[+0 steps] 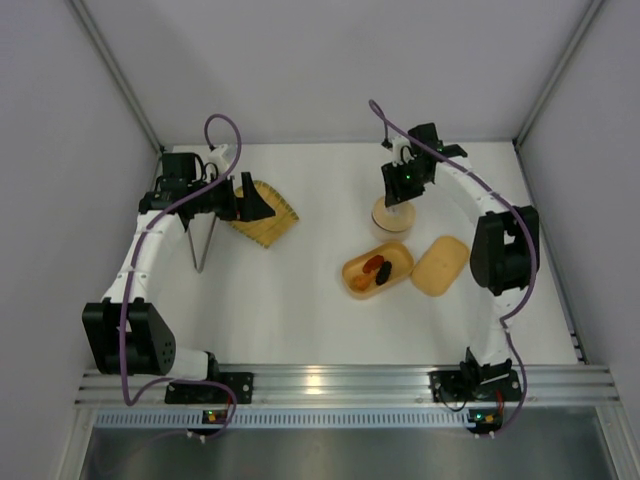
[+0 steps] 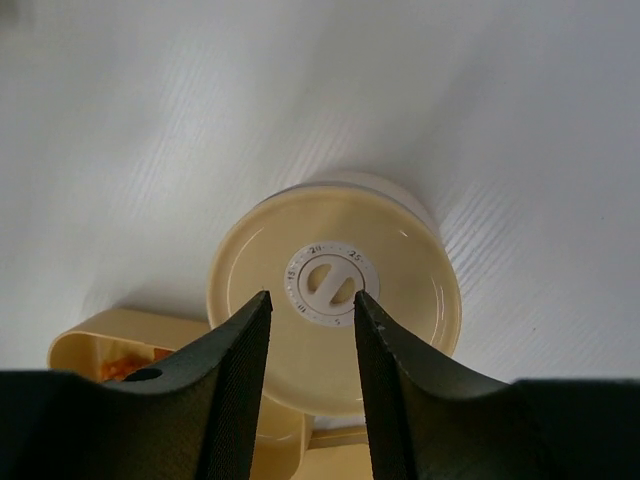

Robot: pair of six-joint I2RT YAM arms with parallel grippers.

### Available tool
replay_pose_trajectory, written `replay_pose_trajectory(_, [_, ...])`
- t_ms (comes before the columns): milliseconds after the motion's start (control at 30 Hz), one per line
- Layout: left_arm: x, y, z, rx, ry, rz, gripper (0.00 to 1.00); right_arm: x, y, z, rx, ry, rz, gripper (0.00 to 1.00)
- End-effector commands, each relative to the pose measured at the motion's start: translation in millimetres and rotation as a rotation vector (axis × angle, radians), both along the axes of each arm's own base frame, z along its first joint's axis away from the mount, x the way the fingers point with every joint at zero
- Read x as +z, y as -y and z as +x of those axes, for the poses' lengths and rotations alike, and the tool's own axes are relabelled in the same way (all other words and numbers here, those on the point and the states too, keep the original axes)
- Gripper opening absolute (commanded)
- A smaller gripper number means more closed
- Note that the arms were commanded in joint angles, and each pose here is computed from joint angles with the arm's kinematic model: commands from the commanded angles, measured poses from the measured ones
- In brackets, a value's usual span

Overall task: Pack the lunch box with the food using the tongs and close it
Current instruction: Close the box lid on the packing box.

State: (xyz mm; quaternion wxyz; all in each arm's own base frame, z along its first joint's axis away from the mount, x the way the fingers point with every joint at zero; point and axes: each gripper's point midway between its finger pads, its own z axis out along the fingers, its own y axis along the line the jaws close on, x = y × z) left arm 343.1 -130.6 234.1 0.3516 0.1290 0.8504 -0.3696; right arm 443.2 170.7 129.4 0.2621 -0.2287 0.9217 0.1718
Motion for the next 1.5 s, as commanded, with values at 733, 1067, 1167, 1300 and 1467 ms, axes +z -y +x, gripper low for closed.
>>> replay_pose_trajectory(733, [0.0,-3.7,-7.3,-0.018,0.034,0.033,0.98,-114.6,10.6,-45.3,0.114,-0.088,-0.307,0.4])
replay_pose_trajectory(1067, [-2.1,-2.7,-9.5,-0.025,0.021,0.031,0.98,-124.9,6.5,-63.5,0.089,-0.139,-0.233,0.4])
replay_pose_trajectory(1167, [-0.8,-2.9,-9.8,-0.023,0.027,0.032,0.98,-104.3,-1.0,-58.9,0.082,-0.102,-0.184,0.41])
replay_pose_trajectory(1300, [3.1,-2.8,-7.3,-0.017,0.042,0.028,0.98,-54.7,-14.6,-44.2,0.061,-0.009,-0.099,0.47])
replay_pose_trajectory(1467, [12.1,-1.9,-4.9,-0.016,0.059,0.02,0.98,20.5,-17.2,-16.4,0.038,0.145,-0.025,0.52])
